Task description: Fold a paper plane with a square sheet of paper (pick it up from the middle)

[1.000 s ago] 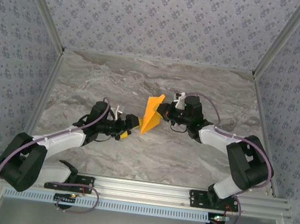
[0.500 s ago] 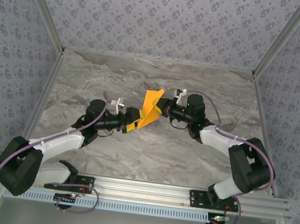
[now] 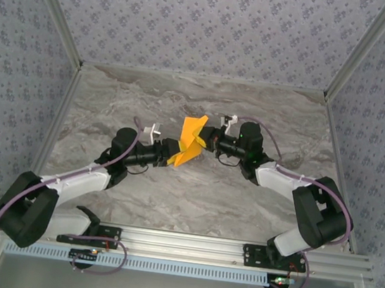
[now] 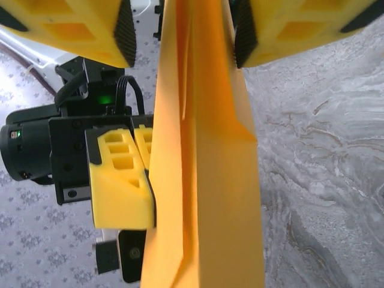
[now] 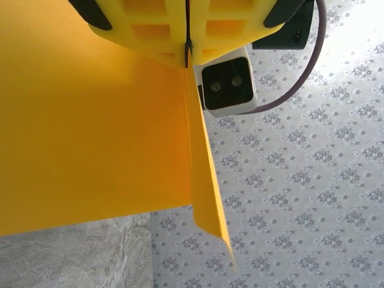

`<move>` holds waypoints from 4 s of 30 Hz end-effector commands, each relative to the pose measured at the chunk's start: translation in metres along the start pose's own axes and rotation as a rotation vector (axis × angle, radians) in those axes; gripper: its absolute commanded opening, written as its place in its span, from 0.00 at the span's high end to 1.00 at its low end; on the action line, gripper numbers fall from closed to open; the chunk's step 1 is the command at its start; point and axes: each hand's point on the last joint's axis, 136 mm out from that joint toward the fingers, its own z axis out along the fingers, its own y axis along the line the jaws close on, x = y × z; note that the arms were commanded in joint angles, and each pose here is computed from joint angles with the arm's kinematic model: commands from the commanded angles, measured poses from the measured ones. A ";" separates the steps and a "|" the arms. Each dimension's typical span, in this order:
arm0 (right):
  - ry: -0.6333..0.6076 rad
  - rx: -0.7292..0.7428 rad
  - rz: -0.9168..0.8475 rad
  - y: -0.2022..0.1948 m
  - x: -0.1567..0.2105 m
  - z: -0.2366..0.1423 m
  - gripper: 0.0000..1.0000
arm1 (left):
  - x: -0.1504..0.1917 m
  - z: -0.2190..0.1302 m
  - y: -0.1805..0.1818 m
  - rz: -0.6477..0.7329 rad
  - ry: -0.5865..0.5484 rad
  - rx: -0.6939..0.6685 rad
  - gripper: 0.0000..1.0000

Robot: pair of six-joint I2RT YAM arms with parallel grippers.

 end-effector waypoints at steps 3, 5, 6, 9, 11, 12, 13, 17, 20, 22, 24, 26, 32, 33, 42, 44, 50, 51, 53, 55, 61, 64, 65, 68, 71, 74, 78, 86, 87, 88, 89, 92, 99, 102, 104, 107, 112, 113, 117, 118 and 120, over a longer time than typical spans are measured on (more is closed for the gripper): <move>0.054 -0.004 0.013 -0.003 0.011 0.000 0.93 | -0.013 0.005 -0.024 0.059 -0.034 0.058 0.68; 0.063 0.003 0.012 -0.004 0.012 -0.001 0.92 | -0.013 0.006 -0.024 0.066 -0.032 0.055 0.77; 0.067 0.017 0.009 -0.007 0.012 -0.001 0.91 | -0.013 0.006 -0.025 0.070 -0.031 0.052 0.82; 0.034 0.139 -0.041 -0.025 0.011 -0.013 0.77 | -0.012 0.007 -0.022 0.083 -0.017 0.025 0.91; 0.007 0.266 -0.098 -0.039 0.009 -0.026 0.67 | -0.011 0.007 -0.015 0.089 -0.008 -0.022 0.93; -0.008 0.330 -0.135 -0.043 0.008 -0.034 0.62 | -0.010 0.007 -0.008 0.092 -0.001 -0.065 0.93; -0.028 0.399 -0.169 -0.048 0.006 -0.043 0.55 | -0.010 0.006 -0.001 0.102 0.006 -0.121 0.93; -0.100 0.661 -0.294 -0.063 -0.002 -0.083 0.38 | -0.011 -0.012 0.036 0.180 0.029 -0.443 0.93; -0.155 0.804 -0.363 -0.072 -0.006 -0.108 0.29 | -0.019 -0.041 0.061 0.291 0.036 -0.772 0.92; -0.177 0.860 -0.387 -0.077 -0.007 -0.119 0.25 | -0.028 -0.066 0.073 0.391 0.028 -1.026 0.92; -0.195 0.898 -0.397 -0.082 -0.007 -0.125 0.22 | -0.037 -0.087 0.077 0.480 0.020 -1.237 0.92; -0.205 0.929 -0.394 -0.089 -0.006 -0.130 0.21 | -0.044 -0.099 0.078 0.574 0.013 -1.412 0.92; -0.262 1.011 -0.346 -0.105 -0.008 -0.145 0.20 | -0.057 -0.098 0.081 0.748 0.004 -1.761 0.92; -0.274 1.020 -0.337 -0.106 -0.008 -0.147 0.20 | -0.056 -0.093 0.084 0.767 0.011 -1.797 0.92; -0.315 1.058 -0.289 -0.121 -0.004 -0.162 0.20 | -0.016 -0.001 0.131 0.718 0.152 -1.653 0.76; -0.301 1.042 -0.284 -0.122 -0.002 -0.160 0.23 | -0.013 0.014 0.126 0.701 0.155 -1.559 0.61; -0.267 0.963 -0.284 -0.127 0.004 -0.140 0.30 | -0.013 0.035 0.105 0.594 0.179 -1.250 0.31; -0.256 0.949 -0.293 -0.128 0.006 -0.133 0.31 | -0.014 0.034 0.099 0.561 0.171 -1.186 0.26; -0.221 0.908 -0.329 -0.126 0.013 -0.112 0.39 | -0.024 0.028 0.086 0.500 0.123 -1.080 0.20; -0.173 0.876 -0.370 -0.124 0.023 -0.085 0.50 | -0.039 0.009 0.081 0.427 0.056 -1.026 0.15; -0.003 0.810 -0.451 -0.122 0.062 0.009 0.76 | -0.077 -0.070 0.099 0.213 -0.143 -1.027 0.07; 0.073 0.812 -0.484 -0.129 0.080 0.046 0.81 | -0.084 -0.105 0.109 0.147 -0.215 -1.054 0.04; 0.081 0.810 -0.487 -0.129 0.083 0.055 0.81 | -0.084 -0.113 0.113 0.130 -0.231 -1.060 0.03; 0.106 0.844 -0.478 -0.142 0.085 0.076 0.83 | -0.084 -0.135 0.120 0.082 -0.267 -1.060 0.01; 0.126 0.869 -0.474 -0.151 0.084 0.090 0.83 | -0.082 -0.148 0.125 0.052 -0.281 -1.060 0.01; 0.163 0.928 -0.471 -0.167 0.085 0.090 0.83 | -0.081 -0.151 0.128 0.044 -0.277 -1.057 0.01; 0.314 0.975 -0.514 -0.186 0.092 0.078 0.84 | -0.078 -0.151 0.132 0.038 -0.261 -1.054 0.01; 0.685 1.049 -0.760 -0.217 0.099 -0.016 0.80 | -0.070 -0.141 0.133 0.047 -0.198 -1.003 0.01; 0.700 1.035 -0.779 -0.216 0.098 -0.022 0.80 | -0.069 -0.139 0.134 0.044 -0.193 -0.995 0.01; 0.709 1.017 -0.791 -0.213 0.097 -0.026 0.79 | -0.067 -0.137 0.135 0.040 -0.185 -0.983 0.01; 0.710 0.996 -0.811 -0.206 0.095 -0.027 0.79 | -0.066 -0.135 0.135 0.035 -0.178 -0.969 0.01; 0.623 0.953 -0.830 -0.178 0.087 -0.020 0.76 | -0.062 -0.127 0.134 0.019 -0.161 -0.924 0.01; 0.148 0.823 -0.501 -0.127 0.049 -0.012 0.64 | -0.050 -0.105 0.131 -0.003 -0.117 -0.825 0.01; 0.058 0.827 -0.404 -0.133 0.046 -0.015 0.65 | -0.042 -0.092 0.131 -0.013 -0.088 -0.792 0.01; 0.008 0.849 -0.376 -0.140 0.042 -0.019 0.65 | -0.037 -0.082 0.130 -0.019 -0.070 -0.768 0.01; -0.004 0.867 -0.338 -0.151 0.037 -0.018 0.66 | -0.030 -0.068 0.127 -0.027 -0.046 -0.735 0.02; 0.024 0.891 -0.294 -0.172 0.039 -0.011 0.68 | -0.020 -0.051 0.129 -0.056 -0.012 -0.709 0.06; 0.027 0.896 -0.289 -0.176 0.040 -0.011 0.68 | -0.018 -0.048 0.129 -0.062 -0.004 -0.705 0.06; 0.027 0.932 -0.274 -0.191 0.038 -0.017 0.69 | -0.009 -0.034 0.130 -0.076 0.038 -0.682 0.11; 0.022 0.934 -0.265 -0.195 0.037 -0.020 0.70 | -0.007 -0.030 0.131 -0.079 0.049 -0.678 0.12; 0.025 0.911 -0.233 -0.202 0.038 -0.024 0.71 | -0.003 -0.025 0.133 -0.084 0.068 -0.679 0.16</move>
